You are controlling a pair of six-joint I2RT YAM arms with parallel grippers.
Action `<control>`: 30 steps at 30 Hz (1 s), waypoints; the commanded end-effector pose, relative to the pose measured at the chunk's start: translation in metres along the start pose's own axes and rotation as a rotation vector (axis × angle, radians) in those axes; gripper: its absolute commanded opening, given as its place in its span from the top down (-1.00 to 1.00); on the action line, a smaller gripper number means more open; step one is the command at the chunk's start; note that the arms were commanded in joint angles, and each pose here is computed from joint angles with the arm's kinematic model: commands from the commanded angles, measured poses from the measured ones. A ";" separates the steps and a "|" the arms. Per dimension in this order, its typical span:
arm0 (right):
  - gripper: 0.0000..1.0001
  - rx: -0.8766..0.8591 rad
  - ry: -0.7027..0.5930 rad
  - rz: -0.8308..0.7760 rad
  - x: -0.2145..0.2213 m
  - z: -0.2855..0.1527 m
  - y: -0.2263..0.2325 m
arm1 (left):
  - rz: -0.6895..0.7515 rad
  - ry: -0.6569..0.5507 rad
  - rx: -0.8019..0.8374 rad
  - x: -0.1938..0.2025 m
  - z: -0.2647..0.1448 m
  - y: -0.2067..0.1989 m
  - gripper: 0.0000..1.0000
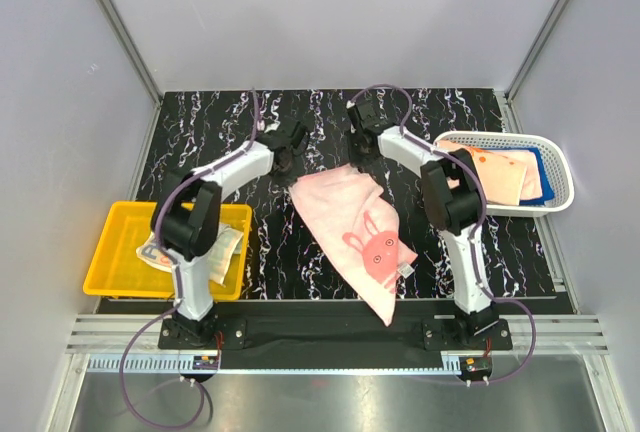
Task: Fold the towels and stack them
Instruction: Flatten out the crumpled towel
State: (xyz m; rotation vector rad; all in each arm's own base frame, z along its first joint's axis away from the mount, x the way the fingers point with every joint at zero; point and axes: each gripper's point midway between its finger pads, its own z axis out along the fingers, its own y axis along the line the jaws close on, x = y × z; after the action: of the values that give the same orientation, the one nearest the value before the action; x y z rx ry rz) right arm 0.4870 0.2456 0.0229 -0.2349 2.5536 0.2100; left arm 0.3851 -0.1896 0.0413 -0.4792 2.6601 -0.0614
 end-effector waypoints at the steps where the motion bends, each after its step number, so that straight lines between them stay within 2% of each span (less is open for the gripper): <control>1: 1.00 0.006 -0.208 0.059 -0.057 -0.085 -0.001 | 0.062 -0.239 0.109 -0.067 -0.089 -0.011 1.00; 3: 1.00 -0.001 -0.238 0.086 -0.056 -0.107 -0.003 | 0.103 -0.283 0.130 -0.073 -0.119 -0.008 1.00; 4: 1.00 -0.026 -0.311 0.100 -0.070 -0.141 0.001 | 0.108 -0.330 0.153 -0.079 -0.144 -0.006 1.00; 5: 1.00 -0.029 -0.309 0.106 -0.061 -0.148 -0.001 | 0.122 -0.351 0.171 -0.081 -0.160 -0.005 1.00; 6: 1.00 -0.045 -0.353 0.122 -0.063 -0.177 -0.001 | 0.153 -0.382 0.194 -0.080 -0.189 -0.001 1.00; 7: 1.00 -0.046 -0.354 0.125 -0.063 -0.178 -0.001 | 0.169 -0.386 0.193 -0.080 -0.190 -0.001 1.00; 9: 1.00 -0.084 -0.430 0.121 -0.063 -0.221 0.004 | 0.198 -0.442 0.250 -0.078 -0.233 0.004 1.00; 10: 1.00 -0.108 -0.491 0.122 -0.067 -0.254 0.005 | 0.210 -0.463 0.277 -0.076 -0.248 0.006 1.00; 12: 1.00 -0.116 -0.514 0.108 -0.057 -0.277 0.006 | 0.245 -0.515 0.344 -0.068 -0.286 0.009 1.00; 13: 1.00 -0.138 -0.560 0.103 -0.056 -0.306 0.007 | 0.265 -0.534 0.372 -0.062 -0.301 0.009 1.00; 16: 1.00 -0.195 -0.639 0.078 -0.047 -0.359 0.012 | 0.310 -0.589 0.456 -0.047 -0.343 0.015 1.00; 21: 1.00 -0.294 -0.726 0.038 -0.029 -0.432 0.026 | 0.313 -0.680 0.633 -0.034 -0.410 0.028 1.00; 26: 1.00 -0.354 -0.789 0.042 -0.027 -0.490 0.027 | 0.282 -0.780 0.805 -0.039 -0.480 0.037 1.00; 30: 1.00 -0.352 -0.839 0.061 -0.037 -0.520 0.022 | 0.270 -0.820 0.849 -0.047 -0.506 0.036 1.00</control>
State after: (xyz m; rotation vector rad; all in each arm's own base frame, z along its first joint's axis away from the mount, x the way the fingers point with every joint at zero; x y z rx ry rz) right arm 0.2439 0.1992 0.4563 -0.2316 1.7068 0.7390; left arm 0.2038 -0.1806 0.4771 0.1668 1.7659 -0.7436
